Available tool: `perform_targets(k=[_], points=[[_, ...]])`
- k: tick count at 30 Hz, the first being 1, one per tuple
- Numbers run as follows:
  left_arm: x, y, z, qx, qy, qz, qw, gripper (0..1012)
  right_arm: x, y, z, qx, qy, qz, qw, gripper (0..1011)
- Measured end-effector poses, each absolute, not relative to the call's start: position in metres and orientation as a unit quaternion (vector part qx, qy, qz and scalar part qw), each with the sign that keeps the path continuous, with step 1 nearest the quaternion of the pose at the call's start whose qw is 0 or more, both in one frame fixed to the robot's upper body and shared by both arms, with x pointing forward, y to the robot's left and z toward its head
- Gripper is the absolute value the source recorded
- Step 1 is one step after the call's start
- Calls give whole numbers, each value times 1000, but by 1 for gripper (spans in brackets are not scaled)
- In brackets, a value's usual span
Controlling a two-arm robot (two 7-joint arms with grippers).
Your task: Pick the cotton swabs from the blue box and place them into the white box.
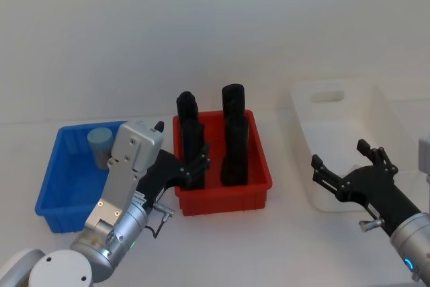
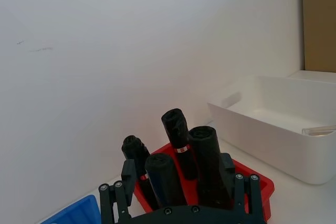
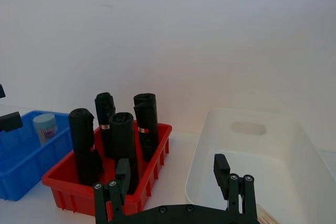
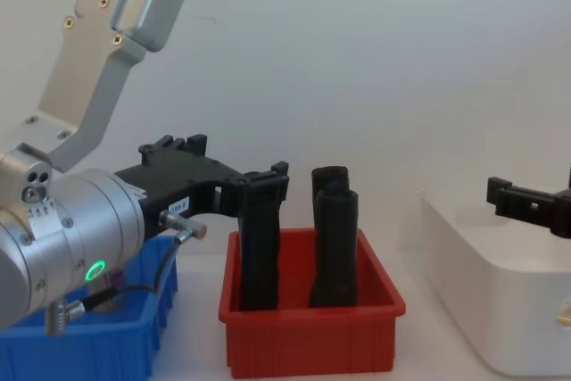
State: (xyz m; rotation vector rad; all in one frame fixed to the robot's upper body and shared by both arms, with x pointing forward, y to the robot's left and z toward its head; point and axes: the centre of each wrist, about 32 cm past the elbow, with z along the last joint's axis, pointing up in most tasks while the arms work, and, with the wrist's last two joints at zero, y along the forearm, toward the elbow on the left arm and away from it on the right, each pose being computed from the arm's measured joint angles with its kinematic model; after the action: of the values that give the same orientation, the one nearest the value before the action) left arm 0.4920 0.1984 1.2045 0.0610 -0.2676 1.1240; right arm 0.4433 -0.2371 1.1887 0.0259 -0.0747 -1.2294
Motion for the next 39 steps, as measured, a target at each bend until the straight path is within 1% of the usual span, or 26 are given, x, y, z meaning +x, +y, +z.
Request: perform_targets(k=[29,39], points=[[492,198,1204,29,-126,531,837,1004,445,-237,1188,9,-34,-576,817,1001],[492,198,1204,29,-126,531,837,1004,464,-236,1181,-16,-29,-570,821,1001]])
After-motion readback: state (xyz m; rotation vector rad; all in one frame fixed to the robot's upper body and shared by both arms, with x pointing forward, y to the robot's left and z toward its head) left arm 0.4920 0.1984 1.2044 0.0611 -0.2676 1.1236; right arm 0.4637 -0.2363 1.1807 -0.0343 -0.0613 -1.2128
